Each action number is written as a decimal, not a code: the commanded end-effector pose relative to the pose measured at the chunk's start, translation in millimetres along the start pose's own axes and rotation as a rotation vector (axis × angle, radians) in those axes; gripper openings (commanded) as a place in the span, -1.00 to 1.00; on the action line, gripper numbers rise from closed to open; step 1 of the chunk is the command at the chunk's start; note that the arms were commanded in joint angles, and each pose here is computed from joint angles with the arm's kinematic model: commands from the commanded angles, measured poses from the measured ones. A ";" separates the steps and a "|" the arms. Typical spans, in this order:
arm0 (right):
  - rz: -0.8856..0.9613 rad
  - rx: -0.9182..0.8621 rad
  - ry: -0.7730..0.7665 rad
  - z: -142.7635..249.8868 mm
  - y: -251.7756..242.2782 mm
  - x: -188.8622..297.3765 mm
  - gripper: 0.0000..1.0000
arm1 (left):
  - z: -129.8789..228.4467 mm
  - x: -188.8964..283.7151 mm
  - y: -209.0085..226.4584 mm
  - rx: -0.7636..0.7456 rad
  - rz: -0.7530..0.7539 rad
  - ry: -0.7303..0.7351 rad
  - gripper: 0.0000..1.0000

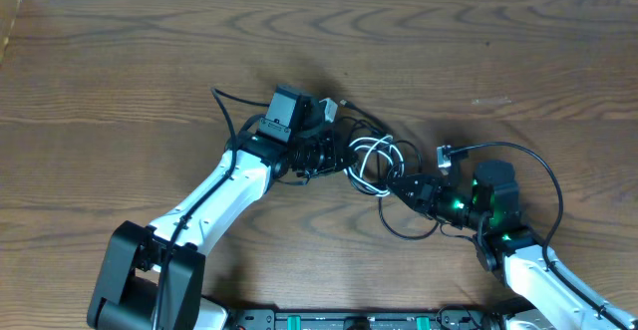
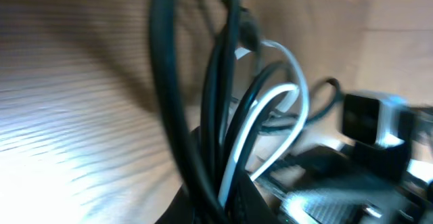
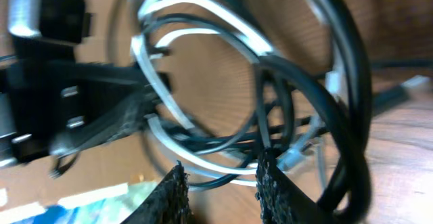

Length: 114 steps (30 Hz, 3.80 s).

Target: Untangle cables

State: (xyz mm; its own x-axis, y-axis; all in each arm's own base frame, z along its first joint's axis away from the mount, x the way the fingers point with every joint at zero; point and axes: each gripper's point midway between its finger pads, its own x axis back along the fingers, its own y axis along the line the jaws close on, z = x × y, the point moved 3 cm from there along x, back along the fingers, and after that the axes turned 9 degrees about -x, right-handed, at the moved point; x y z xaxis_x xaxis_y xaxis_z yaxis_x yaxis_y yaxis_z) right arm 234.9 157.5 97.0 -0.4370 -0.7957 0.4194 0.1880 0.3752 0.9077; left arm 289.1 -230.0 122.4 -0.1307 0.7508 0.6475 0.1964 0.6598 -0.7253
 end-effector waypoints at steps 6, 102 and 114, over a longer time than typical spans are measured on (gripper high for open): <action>0.114 0.054 -0.166 -22.7 -16.3 2.9 -0.31 | 14.1 13.4 -60.4 -0.051 0.412 0.147 -0.85; -0.092 0.320 -0.186 -55.9 10.3 28.2 0.37 | 0.2 71.2 -77.8 -0.302 0.766 0.123 -0.85; 0.028 0.318 -0.319 -69.2 0.5 22.3 0.22 | 4.3 68.0 -82.2 -0.207 0.761 0.181 -0.85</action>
State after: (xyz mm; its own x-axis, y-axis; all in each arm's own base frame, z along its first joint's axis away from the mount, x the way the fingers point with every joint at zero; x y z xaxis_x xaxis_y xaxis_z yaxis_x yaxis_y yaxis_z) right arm 284.8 105.2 108.4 -0.6861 -0.6284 0.3665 -0.0439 0.5387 0.8414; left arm 267.6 -229.0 209.3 0.2272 0.9722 0.0573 0.3400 -0.0240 -0.9401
